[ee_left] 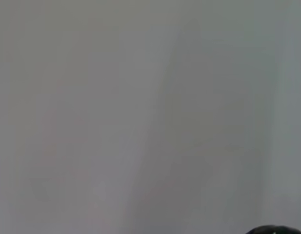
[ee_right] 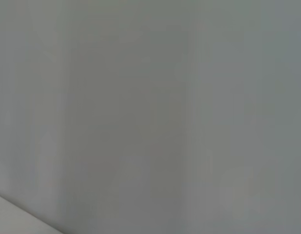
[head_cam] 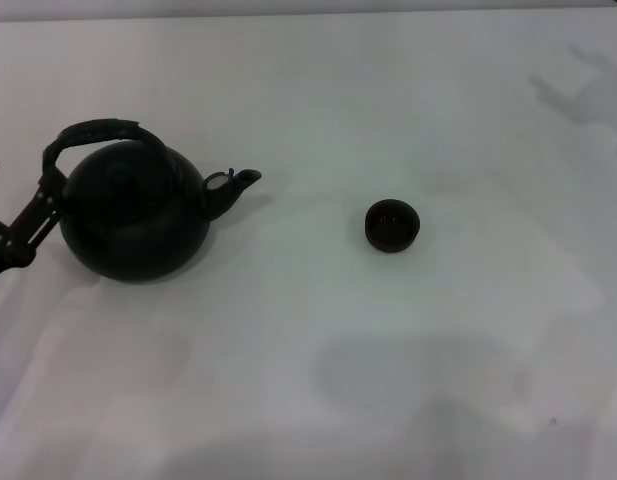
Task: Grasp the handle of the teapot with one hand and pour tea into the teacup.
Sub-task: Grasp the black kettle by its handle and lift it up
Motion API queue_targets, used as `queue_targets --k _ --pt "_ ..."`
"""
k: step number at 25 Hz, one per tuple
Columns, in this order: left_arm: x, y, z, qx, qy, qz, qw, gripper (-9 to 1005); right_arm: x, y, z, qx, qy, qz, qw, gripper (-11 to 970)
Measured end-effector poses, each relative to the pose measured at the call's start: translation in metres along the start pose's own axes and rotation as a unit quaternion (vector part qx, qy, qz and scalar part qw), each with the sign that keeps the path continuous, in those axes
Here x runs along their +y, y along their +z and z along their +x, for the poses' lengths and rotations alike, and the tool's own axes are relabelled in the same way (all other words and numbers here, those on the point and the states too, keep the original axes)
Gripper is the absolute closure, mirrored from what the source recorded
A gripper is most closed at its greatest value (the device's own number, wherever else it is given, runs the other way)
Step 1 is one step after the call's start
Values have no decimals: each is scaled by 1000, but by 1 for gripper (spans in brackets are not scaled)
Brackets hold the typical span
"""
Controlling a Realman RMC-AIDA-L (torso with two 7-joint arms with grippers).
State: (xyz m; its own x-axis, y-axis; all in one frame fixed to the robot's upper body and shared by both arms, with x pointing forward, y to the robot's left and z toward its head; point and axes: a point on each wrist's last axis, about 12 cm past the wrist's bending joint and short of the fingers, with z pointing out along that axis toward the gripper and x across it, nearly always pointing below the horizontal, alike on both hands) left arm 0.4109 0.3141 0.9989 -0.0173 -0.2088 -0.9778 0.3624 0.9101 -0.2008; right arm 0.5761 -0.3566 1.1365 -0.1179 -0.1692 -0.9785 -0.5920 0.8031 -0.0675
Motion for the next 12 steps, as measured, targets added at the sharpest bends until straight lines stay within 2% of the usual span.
queue_targets --k 12 --pt "4 13 4 26 -25 -7 999 111 1 0 4 3 2 -2 1000 115"
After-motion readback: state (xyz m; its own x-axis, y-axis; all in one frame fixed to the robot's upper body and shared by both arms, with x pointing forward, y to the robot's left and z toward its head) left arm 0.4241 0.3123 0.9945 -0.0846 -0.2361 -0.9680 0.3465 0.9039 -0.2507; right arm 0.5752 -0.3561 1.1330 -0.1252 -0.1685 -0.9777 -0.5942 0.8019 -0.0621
